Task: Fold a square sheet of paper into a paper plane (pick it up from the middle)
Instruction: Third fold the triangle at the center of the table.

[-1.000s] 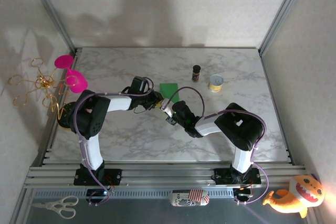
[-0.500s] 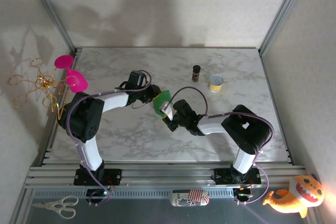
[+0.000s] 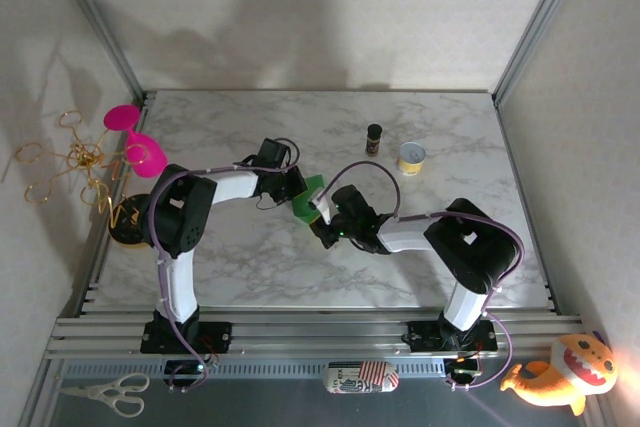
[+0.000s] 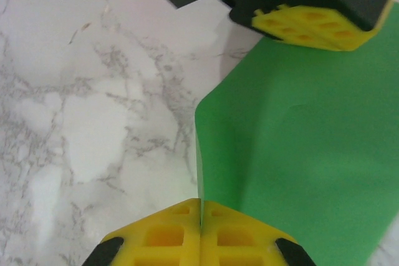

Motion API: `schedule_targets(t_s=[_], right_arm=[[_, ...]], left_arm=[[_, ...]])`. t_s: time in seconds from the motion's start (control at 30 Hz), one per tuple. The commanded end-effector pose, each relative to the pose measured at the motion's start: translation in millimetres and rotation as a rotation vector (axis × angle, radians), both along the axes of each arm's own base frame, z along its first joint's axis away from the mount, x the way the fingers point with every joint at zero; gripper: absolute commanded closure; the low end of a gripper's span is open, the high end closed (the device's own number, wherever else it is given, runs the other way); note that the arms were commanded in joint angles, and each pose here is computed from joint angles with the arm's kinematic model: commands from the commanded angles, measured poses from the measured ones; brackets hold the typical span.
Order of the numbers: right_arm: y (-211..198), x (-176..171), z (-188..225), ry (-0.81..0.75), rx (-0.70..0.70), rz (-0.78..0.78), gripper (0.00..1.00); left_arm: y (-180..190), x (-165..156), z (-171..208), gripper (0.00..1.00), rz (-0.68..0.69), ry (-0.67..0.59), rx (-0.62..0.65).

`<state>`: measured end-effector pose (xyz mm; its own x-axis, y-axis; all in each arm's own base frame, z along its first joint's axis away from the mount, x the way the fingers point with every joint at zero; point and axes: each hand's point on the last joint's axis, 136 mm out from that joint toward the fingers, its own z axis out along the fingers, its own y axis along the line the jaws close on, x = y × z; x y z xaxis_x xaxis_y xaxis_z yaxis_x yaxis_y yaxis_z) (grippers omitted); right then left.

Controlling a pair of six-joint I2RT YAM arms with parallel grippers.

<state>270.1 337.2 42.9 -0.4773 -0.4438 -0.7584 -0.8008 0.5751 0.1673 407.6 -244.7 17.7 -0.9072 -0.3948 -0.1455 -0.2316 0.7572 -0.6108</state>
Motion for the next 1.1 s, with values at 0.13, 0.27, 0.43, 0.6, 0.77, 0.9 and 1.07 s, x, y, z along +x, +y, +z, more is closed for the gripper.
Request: schedule_targets(t_s=[0.13, 0.27, 0.43, 0.6, 0.77, 0.9, 1.07], right_arm=[[-1, 21, 12, 0.044, 0.019, -0.118, 0.98], [-3, 27, 8, 0.055, -0.006, -0.143, 0.98], [-6, 31, 3, 0.077, -0.03, -0.175, 0.98], [-5, 31, 0, 0.097, -0.04, -0.178, 0.98], [-4, 31, -5, 0.115, -0.048, -0.18, 0.98], [-5, 30, -9, 0.127, -0.06, -0.185, 0.97], [-5, 32, -10, 0.129, -0.064, -0.19, 0.98]], left_arm=[[5, -12, -28, 0.97, -0.057, 0.055, 0.107], [2, -12, -29, 0.98, -0.074, 0.058, 0.1], [0, -13, -32, 0.99, -0.079, 0.064, 0.096], [-2, -13, -30, 0.99, -0.085, 0.06, 0.088], [-2, -14, -30, 0.99, -0.087, 0.061, 0.085], [-3, -15, -30, 0.99, -0.09, 0.062, 0.083], [-3, -14, -29, 0.99, -0.09, 0.059, 0.08]])
